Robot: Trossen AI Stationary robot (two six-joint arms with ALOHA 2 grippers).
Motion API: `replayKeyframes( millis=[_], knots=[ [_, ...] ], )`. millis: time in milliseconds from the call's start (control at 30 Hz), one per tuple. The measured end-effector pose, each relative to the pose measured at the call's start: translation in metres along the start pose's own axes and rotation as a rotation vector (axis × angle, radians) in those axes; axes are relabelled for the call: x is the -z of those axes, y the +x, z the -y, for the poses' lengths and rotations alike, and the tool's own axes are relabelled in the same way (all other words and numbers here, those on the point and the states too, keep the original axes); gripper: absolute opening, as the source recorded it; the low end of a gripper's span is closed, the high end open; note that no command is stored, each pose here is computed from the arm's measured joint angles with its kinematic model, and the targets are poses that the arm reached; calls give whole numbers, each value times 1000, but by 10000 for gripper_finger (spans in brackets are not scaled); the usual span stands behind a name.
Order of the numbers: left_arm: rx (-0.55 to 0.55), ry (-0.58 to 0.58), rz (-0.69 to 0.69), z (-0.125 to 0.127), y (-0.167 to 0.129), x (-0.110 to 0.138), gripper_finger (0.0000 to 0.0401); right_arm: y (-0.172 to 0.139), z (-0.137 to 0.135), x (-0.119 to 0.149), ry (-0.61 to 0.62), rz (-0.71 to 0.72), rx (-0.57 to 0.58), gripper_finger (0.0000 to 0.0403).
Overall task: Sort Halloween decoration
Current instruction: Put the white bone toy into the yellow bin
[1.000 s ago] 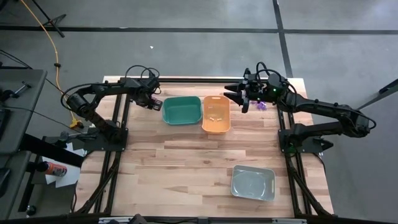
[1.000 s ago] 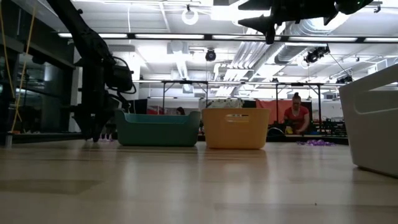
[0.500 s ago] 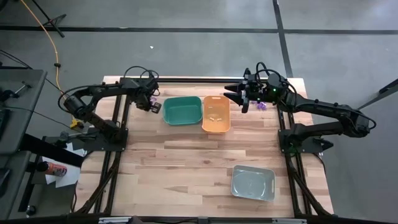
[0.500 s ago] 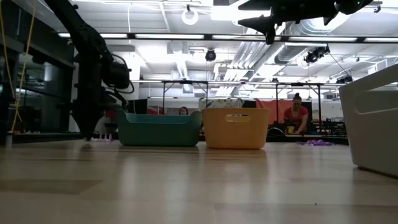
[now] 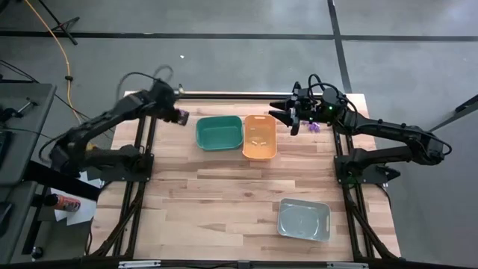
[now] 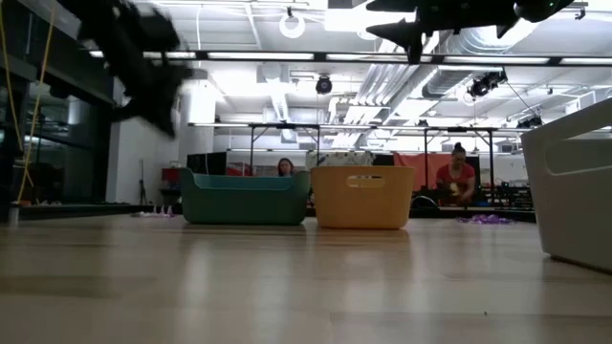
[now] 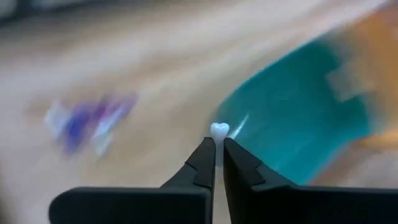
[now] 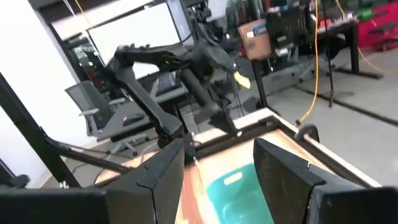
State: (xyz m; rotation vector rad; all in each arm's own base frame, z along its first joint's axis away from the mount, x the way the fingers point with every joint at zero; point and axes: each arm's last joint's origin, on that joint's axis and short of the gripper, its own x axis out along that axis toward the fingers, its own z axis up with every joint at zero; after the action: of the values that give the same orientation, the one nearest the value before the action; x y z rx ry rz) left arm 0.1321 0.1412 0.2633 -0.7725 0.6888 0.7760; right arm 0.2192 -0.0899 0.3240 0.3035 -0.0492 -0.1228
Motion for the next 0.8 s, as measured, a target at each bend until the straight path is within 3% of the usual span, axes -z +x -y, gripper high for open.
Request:
replayKeyframes(
  millis=[200,333,400,533,800],
  knots=[
    [449,229,632,40,-72,-28,4,-1,-4,-12,9,117,-41,187],
    [652,387,920,65,-104,-32,4,-1,-8,-17,37,176,-73,187],
    [726,465,956,77,-106,-29,4,-1,-11,-19,27,200,-94,187],
    [814,531,889,99,-95,-21,4,0,-21,-19,-36,215,-135,187],
    [821,600,872,119,-77,-15,4,2,-29,-15,-84,202,-161,187]
  ],
)
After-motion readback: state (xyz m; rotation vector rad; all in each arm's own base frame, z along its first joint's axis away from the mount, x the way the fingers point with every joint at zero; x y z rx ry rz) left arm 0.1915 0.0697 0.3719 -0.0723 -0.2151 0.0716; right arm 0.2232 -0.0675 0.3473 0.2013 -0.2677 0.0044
